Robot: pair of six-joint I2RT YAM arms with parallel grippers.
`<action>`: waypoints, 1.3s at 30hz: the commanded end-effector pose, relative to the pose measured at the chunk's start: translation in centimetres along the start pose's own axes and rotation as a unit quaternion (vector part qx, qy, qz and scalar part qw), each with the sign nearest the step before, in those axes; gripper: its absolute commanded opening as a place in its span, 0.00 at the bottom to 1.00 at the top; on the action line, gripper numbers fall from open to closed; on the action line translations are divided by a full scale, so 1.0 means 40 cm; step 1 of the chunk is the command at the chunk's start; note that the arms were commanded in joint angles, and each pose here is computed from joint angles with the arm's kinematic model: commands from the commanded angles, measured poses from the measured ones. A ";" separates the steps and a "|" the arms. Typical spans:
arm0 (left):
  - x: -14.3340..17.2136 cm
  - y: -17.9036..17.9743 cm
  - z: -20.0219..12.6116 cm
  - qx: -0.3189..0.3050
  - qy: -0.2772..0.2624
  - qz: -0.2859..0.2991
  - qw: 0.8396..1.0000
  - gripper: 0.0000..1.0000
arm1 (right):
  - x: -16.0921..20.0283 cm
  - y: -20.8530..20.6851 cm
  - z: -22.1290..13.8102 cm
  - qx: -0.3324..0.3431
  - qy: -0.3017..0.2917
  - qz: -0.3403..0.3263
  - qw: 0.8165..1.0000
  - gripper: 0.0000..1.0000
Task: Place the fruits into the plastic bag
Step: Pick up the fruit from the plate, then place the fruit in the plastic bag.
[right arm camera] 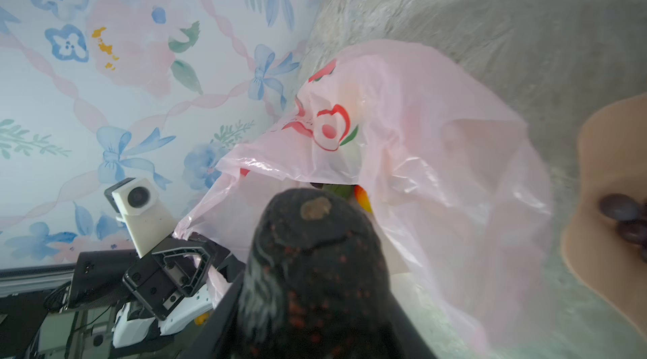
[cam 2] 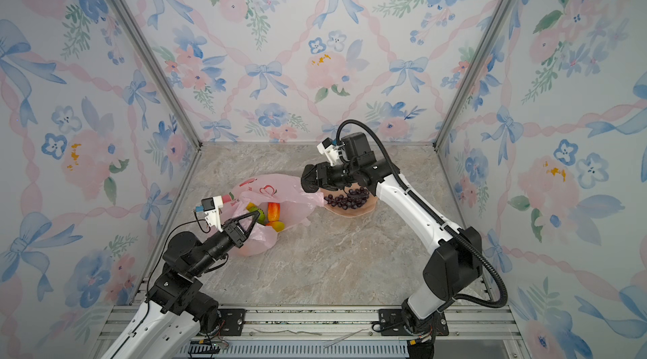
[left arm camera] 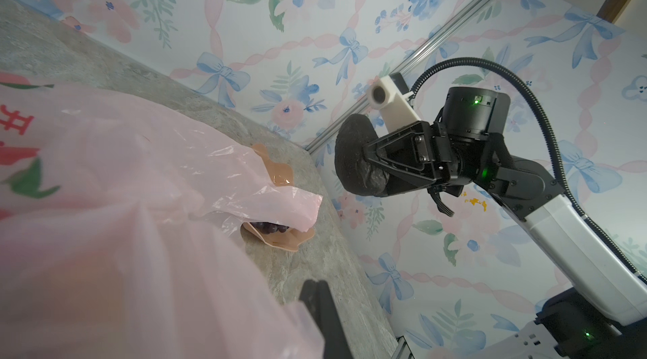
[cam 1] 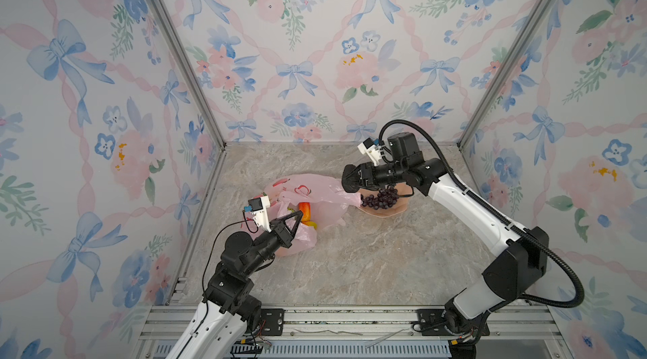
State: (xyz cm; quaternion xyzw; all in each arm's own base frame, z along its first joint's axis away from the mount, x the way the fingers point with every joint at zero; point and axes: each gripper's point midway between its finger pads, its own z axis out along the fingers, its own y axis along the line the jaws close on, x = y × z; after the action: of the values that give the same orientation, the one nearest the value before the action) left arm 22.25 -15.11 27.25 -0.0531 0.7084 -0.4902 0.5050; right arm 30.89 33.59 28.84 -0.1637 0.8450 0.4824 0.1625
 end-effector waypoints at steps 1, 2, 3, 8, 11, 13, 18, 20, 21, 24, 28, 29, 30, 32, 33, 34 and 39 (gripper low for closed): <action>0.006 -0.001 -0.001 0.006 0.004 -0.003 1.000 0.00 | 0.063 0.029 0.068 -0.011 0.067 -0.015 0.998 0.47; 0.007 0.000 -0.001 0.006 0.004 -0.003 1.000 0.00 | 0.075 0.035 0.085 -0.012 0.079 -0.020 0.997 0.47; 0.006 -0.002 -0.002 0.007 0.003 -0.003 1.000 0.00 | 0.087 0.039 0.105 -0.010 0.092 -0.025 0.995 0.47; 0.002 -0.004 -0.006 0.007 0.001 -0.002 1.000 0.00 | 0.156 0.037 0.194 0.008 0.150 -0.040 0.988 0.47; 0.003 -0.004 -0.006 0.006 0.001 -0.002 1.000 0.00 | 0.195 0.028 0.237 0.027 0.178 -0.052 0.982 0.47; 0.003 -0.004 -0.005 0.006 0.001 -0.002 1.000 0.00 | 0.220 0.018 0.262 0.042 0.195 -0.062 0.978 0.47; 0.002 -0.008 -0.003 0.011 0.002 -0.002 1.000 0.00 | 0.255 -0.005 0.319 0.054 0.217 -0.061 0.973 0.47; 0.002 -0.013 -0.002 0.015 0.003 -0.001 1.000 0.00 | 0.263 -0.003 0.341 0.051 0.223 -0.062 0.971 0.47; 0.001 -0.014 -0.002 0.016 0.003 -0.001 1.000 0.00 | 0.269 -0.004 0.355 0.049 0.228 -0.060 0.971 0.47; 0.000 -0.020 -0.004 0.020 0.003 0.000 1.000 0.00 | 0.283 0.002 0.389 0.041 0.238 -0.058 0.969 0.47; 0.000 -0.027 -0.006 0.027 0.003 0.002 1.000 0.00 | 0.311 0.001 0.436 0.034 0.257 -0.054 0.964 0.47; -0.001 -0.029 -0.007 0.030 0.003 0.003 1.000 0.00 | 0.316 0.001 0.446 0.032 0.260 -0.052 0.964 0.47; 0.000 -0.031 -0.007 0.033 0.002 0.004 0.999 0.00 | 0.321 -0.002 0.456 0.031 0.264 -0.048 0.963 0.47; 0.001 -0.036 -0.006 0.039 0.004 0.003 0.999 0.00 | 0.327 -0.007 0.475 0.029 0.267 -0.043 0.962 0.47; -0.001 -0.042 -0.007 0.043 0.004 0.004 0.999 0.00 | 0.329 -0.008 0.482 0.028 0.268 -0.040 0.962 0.47; -0.001 -0.044 -0.007 0.045 0.004 0.005 0.999 0.00 | 0.326 -0.011 0.489 0.028 0.266 -0.038 0.963 0.47; -0.002 -0.057 -0.008 0.057 0.005 0.009 0.998 0.00 | 0.323 -0.026 0.514 0.033 0.263 -0.026 0.964 0.49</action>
State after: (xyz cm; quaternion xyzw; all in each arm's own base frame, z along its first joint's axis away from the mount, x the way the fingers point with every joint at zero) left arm 21.48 -15.86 28.09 -0.0273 0.6979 -0.5112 0.5008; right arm 22.02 48.18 11.80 -0.3036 0.8747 0.3743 -0.0517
